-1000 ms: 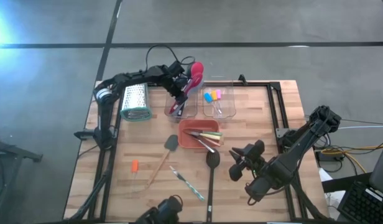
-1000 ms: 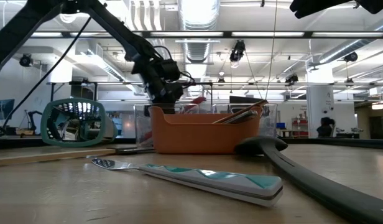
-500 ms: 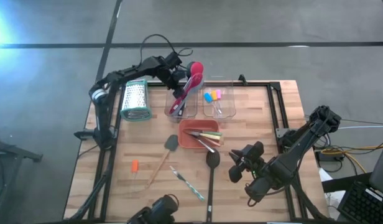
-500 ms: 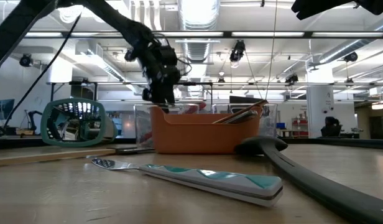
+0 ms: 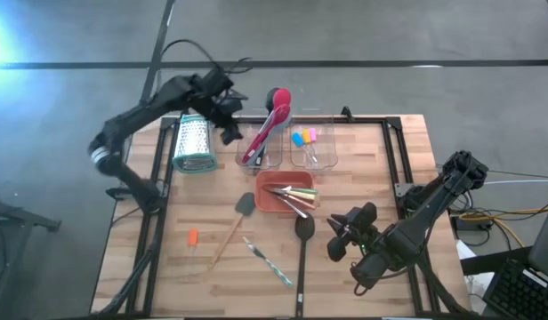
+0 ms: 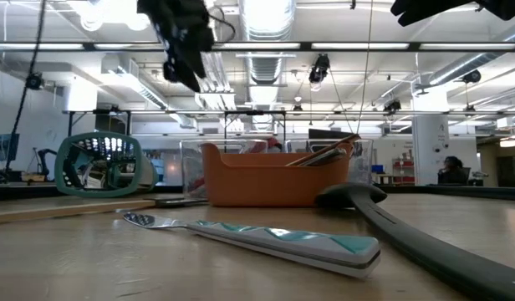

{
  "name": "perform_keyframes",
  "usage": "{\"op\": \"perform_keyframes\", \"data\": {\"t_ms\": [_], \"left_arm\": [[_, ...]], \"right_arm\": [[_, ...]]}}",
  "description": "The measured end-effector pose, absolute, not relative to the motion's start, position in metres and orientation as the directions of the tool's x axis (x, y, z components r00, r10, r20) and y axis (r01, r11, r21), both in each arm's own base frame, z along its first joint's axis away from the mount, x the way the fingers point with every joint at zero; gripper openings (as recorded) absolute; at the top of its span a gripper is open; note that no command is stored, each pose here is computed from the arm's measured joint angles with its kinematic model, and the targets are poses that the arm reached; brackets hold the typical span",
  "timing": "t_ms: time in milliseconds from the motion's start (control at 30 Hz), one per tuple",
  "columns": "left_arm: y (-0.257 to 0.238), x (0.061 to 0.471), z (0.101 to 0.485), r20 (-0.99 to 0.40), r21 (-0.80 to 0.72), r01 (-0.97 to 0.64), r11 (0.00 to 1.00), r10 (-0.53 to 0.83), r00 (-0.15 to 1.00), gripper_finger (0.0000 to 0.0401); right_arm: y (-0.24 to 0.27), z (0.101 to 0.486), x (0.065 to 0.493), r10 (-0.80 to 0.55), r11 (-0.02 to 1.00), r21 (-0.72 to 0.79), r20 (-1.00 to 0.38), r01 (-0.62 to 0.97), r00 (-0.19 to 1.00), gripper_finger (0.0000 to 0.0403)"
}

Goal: Pick & Place Kitchen Items
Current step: Put the gray spatula into the right transparent bin

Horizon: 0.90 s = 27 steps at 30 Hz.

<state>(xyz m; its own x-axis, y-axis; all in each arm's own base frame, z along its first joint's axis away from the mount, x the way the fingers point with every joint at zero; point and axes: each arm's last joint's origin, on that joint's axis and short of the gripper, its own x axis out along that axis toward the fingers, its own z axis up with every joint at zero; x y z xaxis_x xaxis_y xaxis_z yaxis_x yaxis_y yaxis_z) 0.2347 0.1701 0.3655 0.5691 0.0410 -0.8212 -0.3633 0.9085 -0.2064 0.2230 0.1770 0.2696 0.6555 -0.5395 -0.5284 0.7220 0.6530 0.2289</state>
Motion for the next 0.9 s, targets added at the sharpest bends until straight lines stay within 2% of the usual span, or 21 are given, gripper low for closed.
{"op": "perform_keyframes", "data": {"t_ms": [200, 433, 600, 900], "left_arm": [[0.114, 0.201, 0.365, -0.773, -0.143, -0.317, 0.938, 0.094, 0.628, 0.0261], [0.066, 0.165, 0.347, -0.733, -0.199, -0.308, 0.93, 0.067, 0.677, 0.0259], [0.045, 0.149, 0.322, -0.762, -0.212, -0.423, 0.881, 0.122, 0.636, 0.0259], [0.012, 0.156, 0.267, -0.826, -0.26, -0.483, 0.836, 0.066, 0.559, 0.0259]], "right_arm": [[0.176, 0.269, 0.223, -0.542, 0.68, 0.183, -0.528, 0.71, 0.654, 0.0064], [0.175, 0.27, 0.224, -0.557, 0.703, 0.132, -0.51, 0.699, 0.656, 0.0059], [0.171, 0.27, 0.227, -0.575, 0.709, 0.094, -0.497, 0.699, 0.65, 0.0063], [0.16, 0.271, 0.235, -0.61, 0.703, 0.034, -0.485, 0.711, 0.626, 0.0073]]}}
